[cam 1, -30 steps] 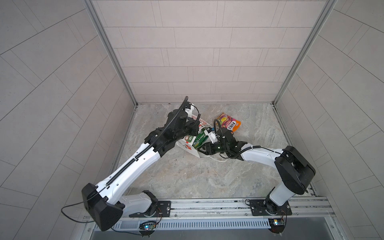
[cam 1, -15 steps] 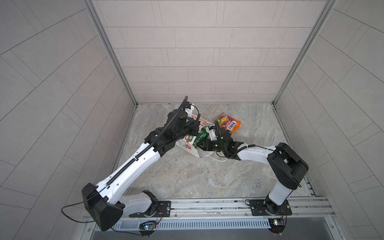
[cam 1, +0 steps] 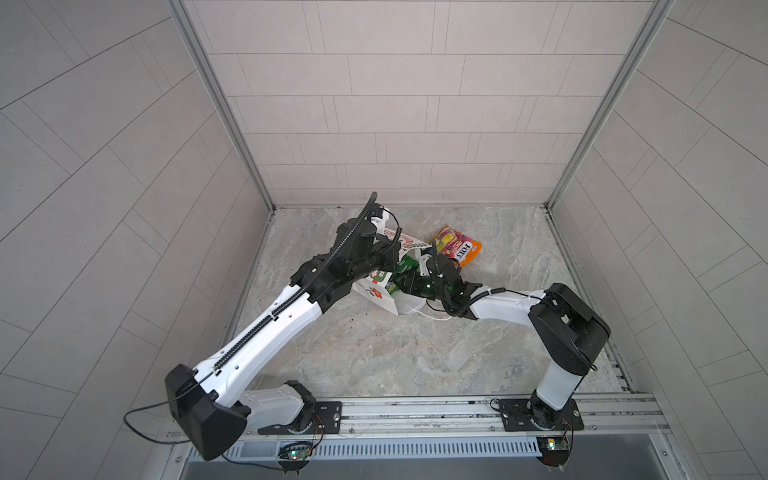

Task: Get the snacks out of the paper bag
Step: 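Close the right gripper on the top green FOX'S Spring Tea packet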

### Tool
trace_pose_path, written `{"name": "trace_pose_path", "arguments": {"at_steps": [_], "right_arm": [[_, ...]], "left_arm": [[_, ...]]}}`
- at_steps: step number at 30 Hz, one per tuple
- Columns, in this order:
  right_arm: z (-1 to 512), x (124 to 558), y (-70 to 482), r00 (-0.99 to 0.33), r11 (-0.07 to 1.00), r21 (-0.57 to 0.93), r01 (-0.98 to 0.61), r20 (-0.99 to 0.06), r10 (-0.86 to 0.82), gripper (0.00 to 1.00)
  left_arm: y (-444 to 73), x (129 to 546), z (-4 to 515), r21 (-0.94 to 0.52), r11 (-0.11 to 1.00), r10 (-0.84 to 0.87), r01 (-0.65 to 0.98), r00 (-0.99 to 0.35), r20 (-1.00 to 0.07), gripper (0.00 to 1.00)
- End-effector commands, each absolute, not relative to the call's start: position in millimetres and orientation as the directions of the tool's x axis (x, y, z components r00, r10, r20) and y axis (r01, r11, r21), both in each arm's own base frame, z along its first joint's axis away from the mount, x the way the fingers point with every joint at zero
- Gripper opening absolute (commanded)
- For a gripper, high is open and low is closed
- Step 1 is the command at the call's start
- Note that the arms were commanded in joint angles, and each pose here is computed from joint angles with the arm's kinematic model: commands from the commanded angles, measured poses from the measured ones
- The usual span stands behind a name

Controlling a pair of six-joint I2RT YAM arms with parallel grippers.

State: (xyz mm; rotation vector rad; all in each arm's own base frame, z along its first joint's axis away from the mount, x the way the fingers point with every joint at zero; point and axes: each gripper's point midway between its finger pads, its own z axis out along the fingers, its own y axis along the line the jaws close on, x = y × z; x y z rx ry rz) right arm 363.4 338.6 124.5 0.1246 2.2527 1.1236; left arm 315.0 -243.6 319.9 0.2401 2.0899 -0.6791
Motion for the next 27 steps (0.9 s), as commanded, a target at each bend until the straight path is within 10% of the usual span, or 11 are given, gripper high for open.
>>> {"name": "trace_pose_path", "arguments": {"at_steps": [1,27], "right_arm": [[130,378,337,-0.777,0.629,0.767,-0.125,-0.47,0.419,0.42],[107,392,347,-0.787,0.655,0.755,-0.029,-0.422,0.451,0.37]], "left_arm": [[-250,316,338,-0.394,0.81,-0.112,0.435,-0.545,-0.831,0.0],[-257,315,342,-0.408,0.796,-0.12,0.446,-0.545,-0.83,0.0]]}}
